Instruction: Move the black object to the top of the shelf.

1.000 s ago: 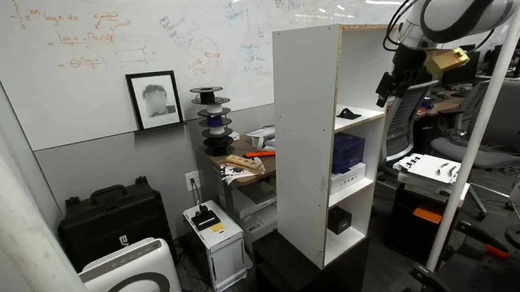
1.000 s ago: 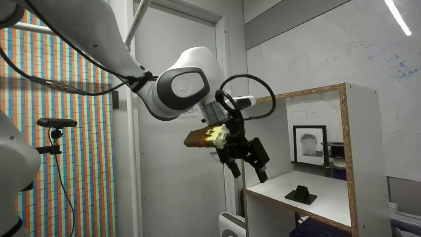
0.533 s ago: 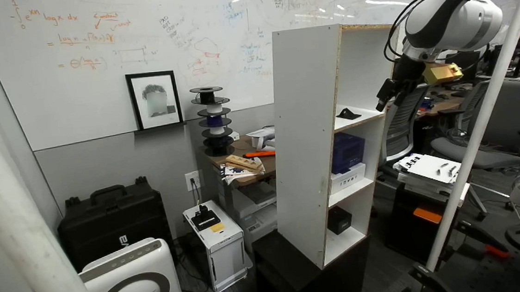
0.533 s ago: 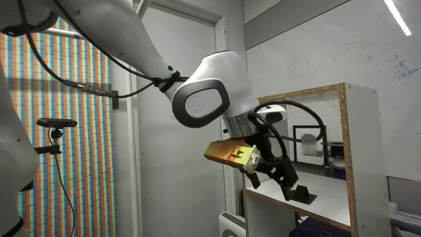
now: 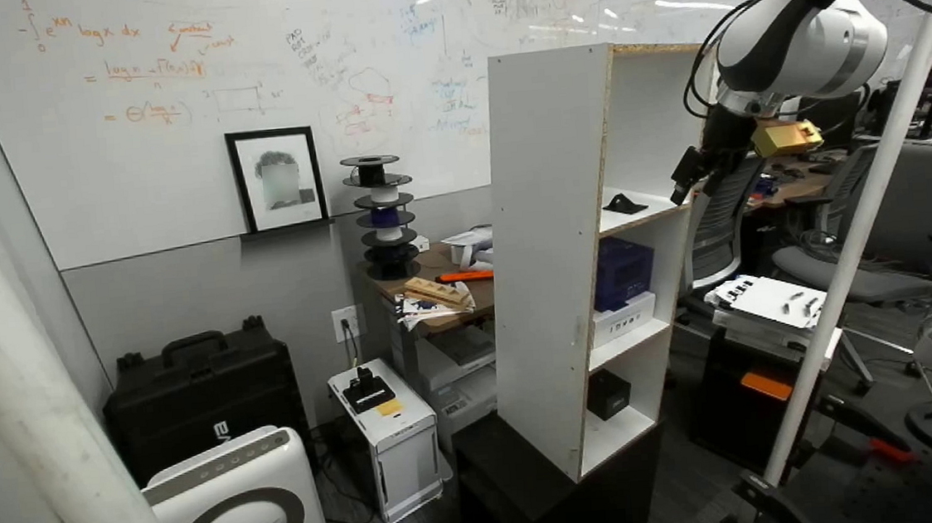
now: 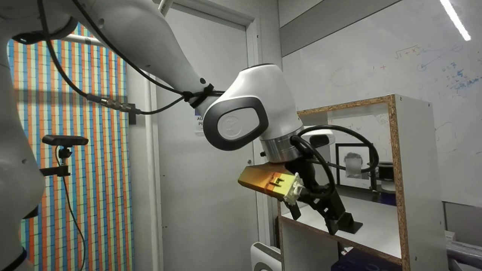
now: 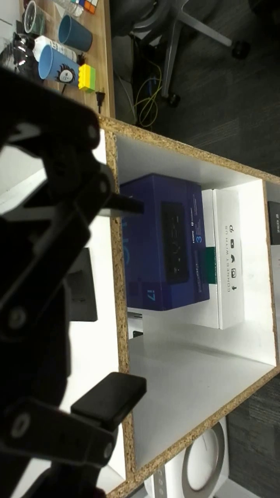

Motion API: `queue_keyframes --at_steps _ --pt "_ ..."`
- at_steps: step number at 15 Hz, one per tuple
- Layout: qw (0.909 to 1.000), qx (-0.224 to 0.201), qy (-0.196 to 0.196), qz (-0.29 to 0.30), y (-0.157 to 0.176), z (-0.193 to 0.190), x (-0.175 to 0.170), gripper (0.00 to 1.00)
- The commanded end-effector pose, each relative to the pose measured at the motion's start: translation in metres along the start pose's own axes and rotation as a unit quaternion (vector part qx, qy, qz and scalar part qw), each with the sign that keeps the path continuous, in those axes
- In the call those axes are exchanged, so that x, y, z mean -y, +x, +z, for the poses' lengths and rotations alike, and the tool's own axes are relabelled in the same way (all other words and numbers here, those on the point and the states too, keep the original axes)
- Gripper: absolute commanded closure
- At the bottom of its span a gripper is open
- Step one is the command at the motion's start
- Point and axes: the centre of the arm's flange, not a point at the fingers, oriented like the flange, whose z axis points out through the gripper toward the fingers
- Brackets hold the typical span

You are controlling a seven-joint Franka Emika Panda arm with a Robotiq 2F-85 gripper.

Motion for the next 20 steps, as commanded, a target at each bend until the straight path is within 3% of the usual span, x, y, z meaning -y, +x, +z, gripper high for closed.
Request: queue_keyframes --at_steps 1,6,12,20 --pt "0.9997 -0.024 -0.001 0.002 0.007 0.005 0.001 0.00" --pt "0.9963 -0.085 0.015 -0.008 0.039 0.018 0.030 0.00" --pt "0.9952 -0.080 0.052 -0.018 0.056 0.038 0.038 0.00" --pt "0.9981 -0.062 0.005 -0.005 0.061 0.080 0.008 0.00"
